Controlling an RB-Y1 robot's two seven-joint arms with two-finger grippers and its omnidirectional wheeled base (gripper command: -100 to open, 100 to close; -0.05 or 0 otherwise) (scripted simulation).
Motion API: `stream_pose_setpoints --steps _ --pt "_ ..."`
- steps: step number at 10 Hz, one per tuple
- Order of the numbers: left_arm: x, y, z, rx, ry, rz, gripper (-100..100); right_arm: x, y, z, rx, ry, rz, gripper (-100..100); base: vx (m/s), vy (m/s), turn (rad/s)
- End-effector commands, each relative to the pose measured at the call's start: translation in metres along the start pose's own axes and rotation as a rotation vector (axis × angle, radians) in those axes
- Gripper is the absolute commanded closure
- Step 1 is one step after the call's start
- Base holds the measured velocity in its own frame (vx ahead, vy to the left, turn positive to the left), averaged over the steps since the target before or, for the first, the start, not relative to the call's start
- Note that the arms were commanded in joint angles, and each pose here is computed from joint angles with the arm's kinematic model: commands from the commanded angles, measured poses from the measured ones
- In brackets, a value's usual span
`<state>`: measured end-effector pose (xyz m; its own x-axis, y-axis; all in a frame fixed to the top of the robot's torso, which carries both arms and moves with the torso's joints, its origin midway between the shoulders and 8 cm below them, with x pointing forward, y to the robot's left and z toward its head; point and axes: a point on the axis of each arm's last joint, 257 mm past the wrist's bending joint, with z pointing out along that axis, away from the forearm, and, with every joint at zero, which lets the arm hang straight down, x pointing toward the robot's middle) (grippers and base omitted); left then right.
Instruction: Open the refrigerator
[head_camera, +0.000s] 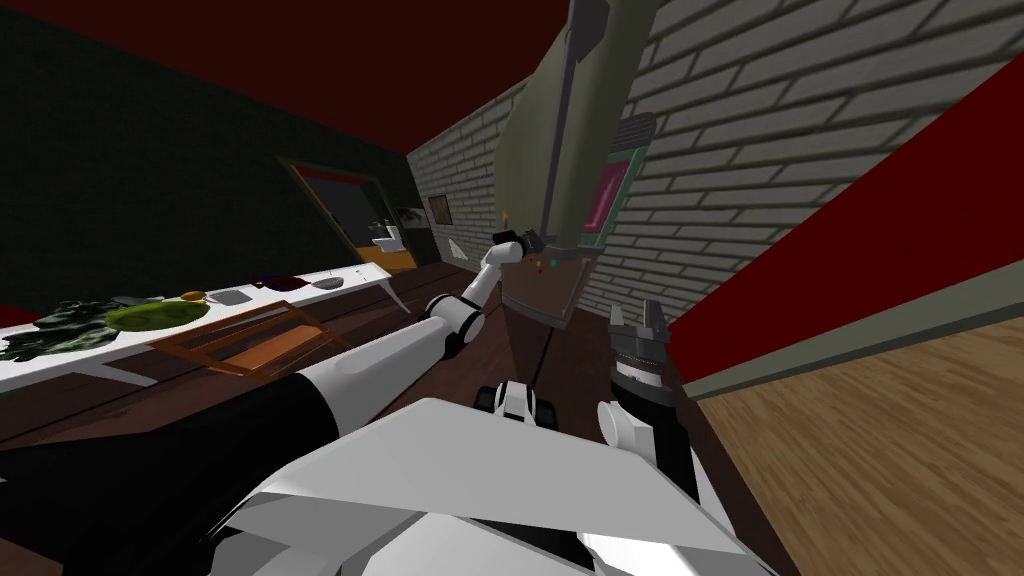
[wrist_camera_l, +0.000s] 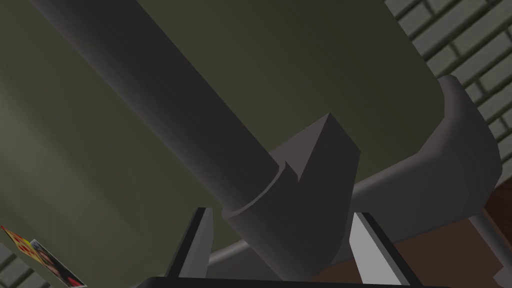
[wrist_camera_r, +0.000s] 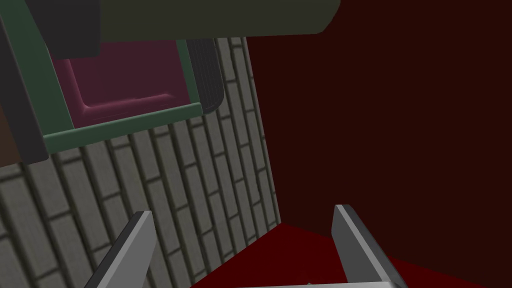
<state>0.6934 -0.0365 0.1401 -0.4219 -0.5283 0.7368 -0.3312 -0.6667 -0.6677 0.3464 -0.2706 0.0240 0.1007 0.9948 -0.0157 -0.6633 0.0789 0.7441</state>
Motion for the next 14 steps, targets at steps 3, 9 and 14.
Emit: stream_pose_setpoints --steps 3,9,14 --pt "0.028 0.026 0.000 -0.051 0.053 -0.007 100 0.000 0.000 0.000 0.000 0.000 0.000 0 -0.025 0.339 -0.067" --pt "0.055 0.054 -0.002 -0.105 0.108 -0.015 100 0.000 0.000 0.000 0.000 0.000 0.000 0 -0.010 0.290 -0.045" --pt "0.084 0.082 -0.007 -0.161 0.163 -0.023 100 0.000 0.000 0.000 0.000 0.000 0.000 0 -0.013 0.259 -0.037"
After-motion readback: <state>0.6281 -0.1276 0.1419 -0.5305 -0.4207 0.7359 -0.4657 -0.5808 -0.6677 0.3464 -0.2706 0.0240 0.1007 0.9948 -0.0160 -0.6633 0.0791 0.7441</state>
